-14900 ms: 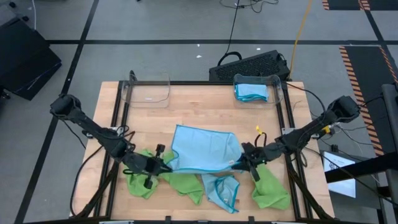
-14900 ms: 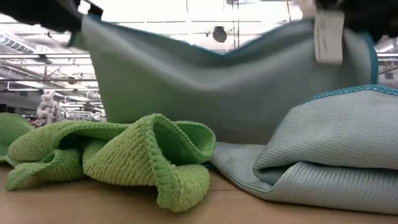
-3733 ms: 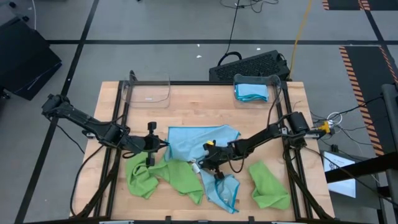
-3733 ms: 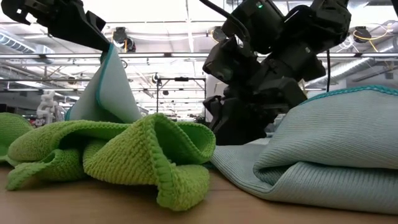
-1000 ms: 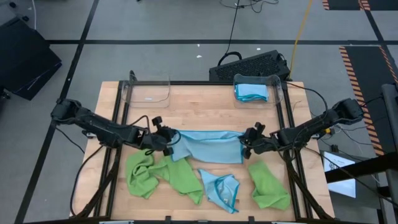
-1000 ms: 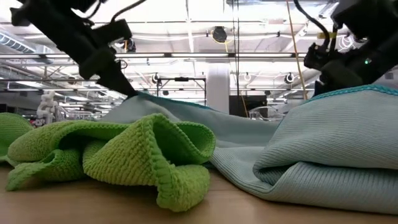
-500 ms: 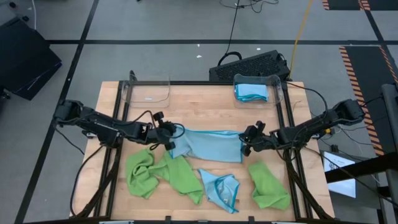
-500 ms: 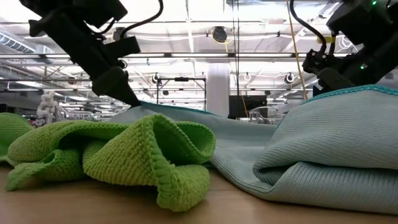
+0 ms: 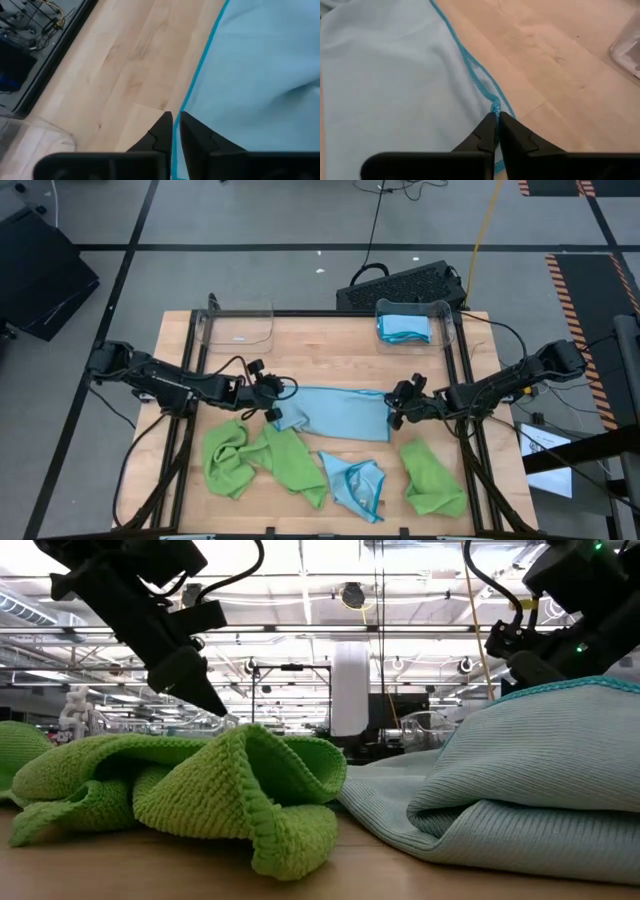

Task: Fold microfiber towels
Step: Fold the top blue microfiber cloth

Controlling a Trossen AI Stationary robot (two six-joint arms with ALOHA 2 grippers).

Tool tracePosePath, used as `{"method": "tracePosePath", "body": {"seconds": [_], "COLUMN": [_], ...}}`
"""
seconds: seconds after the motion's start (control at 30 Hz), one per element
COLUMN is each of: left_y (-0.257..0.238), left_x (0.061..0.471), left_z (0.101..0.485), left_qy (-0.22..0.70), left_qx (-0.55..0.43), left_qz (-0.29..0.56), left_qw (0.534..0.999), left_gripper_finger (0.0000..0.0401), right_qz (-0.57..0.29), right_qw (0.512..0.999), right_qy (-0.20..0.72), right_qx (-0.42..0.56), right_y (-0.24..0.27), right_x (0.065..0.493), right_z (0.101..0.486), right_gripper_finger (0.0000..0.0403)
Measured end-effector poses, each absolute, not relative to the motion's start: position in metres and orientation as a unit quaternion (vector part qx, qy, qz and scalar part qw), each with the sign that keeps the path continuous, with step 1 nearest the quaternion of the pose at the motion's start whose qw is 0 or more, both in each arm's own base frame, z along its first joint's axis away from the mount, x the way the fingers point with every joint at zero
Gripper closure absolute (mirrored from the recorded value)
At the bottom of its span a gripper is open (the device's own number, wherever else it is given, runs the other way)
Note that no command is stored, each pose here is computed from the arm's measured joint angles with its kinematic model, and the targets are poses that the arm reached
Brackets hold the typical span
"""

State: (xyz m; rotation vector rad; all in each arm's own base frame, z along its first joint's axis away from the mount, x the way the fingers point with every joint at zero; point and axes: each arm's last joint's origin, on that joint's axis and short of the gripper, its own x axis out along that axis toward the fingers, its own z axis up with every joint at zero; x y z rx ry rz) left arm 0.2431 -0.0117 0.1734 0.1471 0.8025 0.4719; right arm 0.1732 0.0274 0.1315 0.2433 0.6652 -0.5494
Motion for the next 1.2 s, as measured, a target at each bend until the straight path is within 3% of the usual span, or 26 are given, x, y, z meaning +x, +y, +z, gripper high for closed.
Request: {"method": "tracePosePath", "body": {"seconds": [0.2,0.43,0.67,0.9,1.2], "left_y": [-0.013,-0.036,-0.076,-0.098,-0.107], "left_x": [0.243,0.242,0.239,0.228,0.216], "left_z": [0.173,0.171,0.177,0.175,0.163], "left_qy": [0.383,0.395,0.355,0.356,0.390], "left_qx": [0.039,-0.060,-0.064,-0.114,-0.144], "left_qz": [0.227,0.143,0.078,0.090,0.138], "left_qw": [0.895,0.905,0.930,0.923,0.899], "left_gripper_finger": [0.0304,0.0265,0.0260,0.0260,0.0260], "right_qz": [-0.268,-0.169,-0.109,-0.095,-0.107], "right_qw": [0.903,0.914,0.926,0.955,0.956], "right_qy": [0.316,0.313,0.310,0.249,0.252], "right_qx": [0.119,0.197,0.184,0.127,0.108], "right_y": [0.028,0.040,0.060,0.070,0.068], "right_x": [0.173,0.169,0.173,0.193,0.205], "right_z": [0.133,0.145,0.142,0.136,0.119], "right_gripper_finger": [0.0302,0.0235,0.0243,0.0269,0.0303]}}
